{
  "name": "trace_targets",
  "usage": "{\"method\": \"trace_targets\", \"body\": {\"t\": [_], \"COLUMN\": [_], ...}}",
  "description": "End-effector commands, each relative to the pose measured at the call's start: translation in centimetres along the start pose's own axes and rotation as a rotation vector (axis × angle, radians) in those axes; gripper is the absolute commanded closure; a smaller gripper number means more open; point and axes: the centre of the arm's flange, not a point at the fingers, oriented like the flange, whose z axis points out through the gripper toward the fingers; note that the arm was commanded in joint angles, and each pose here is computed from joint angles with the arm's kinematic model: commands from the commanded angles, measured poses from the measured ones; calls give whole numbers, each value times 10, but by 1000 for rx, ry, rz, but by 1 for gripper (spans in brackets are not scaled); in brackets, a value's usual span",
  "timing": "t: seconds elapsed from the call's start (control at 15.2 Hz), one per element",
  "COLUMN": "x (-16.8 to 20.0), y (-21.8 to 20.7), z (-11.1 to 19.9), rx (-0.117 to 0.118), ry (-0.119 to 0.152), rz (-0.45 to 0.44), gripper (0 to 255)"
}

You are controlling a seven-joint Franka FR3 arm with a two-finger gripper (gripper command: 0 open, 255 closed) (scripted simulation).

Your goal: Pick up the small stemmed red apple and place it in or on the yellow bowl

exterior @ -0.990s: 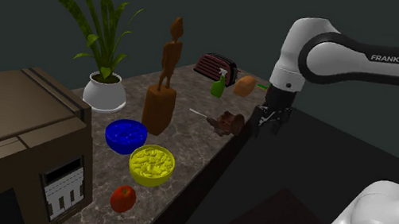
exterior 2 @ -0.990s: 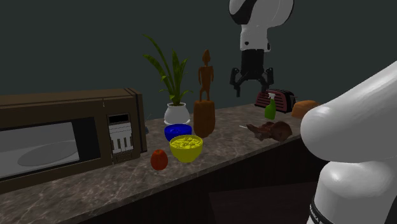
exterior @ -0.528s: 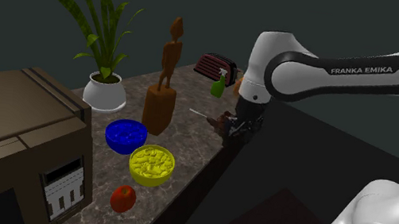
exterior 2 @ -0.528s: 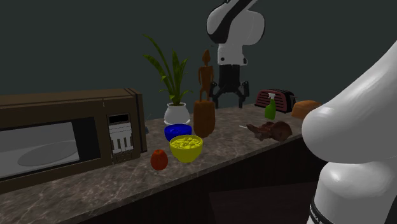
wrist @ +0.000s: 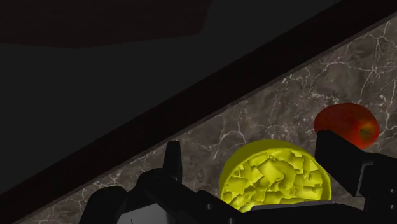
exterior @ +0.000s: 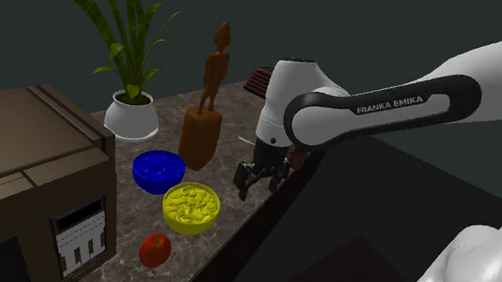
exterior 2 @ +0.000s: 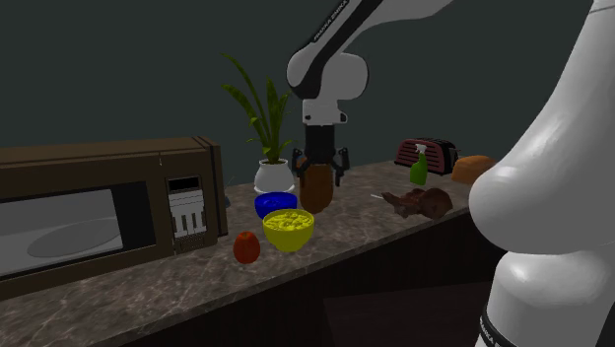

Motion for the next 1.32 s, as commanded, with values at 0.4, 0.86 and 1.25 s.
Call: {"method": "trace_targets", "body": {"t": [0.4,0.86,1.25], "x": [33,62,84], "y": [-85,-160,-220], "z": [52,98,136], "rx": [-2,-5,-7], "ry": [13,25,34], "rz": [-28,-52,-72], "gripper": [0,0,0]}}
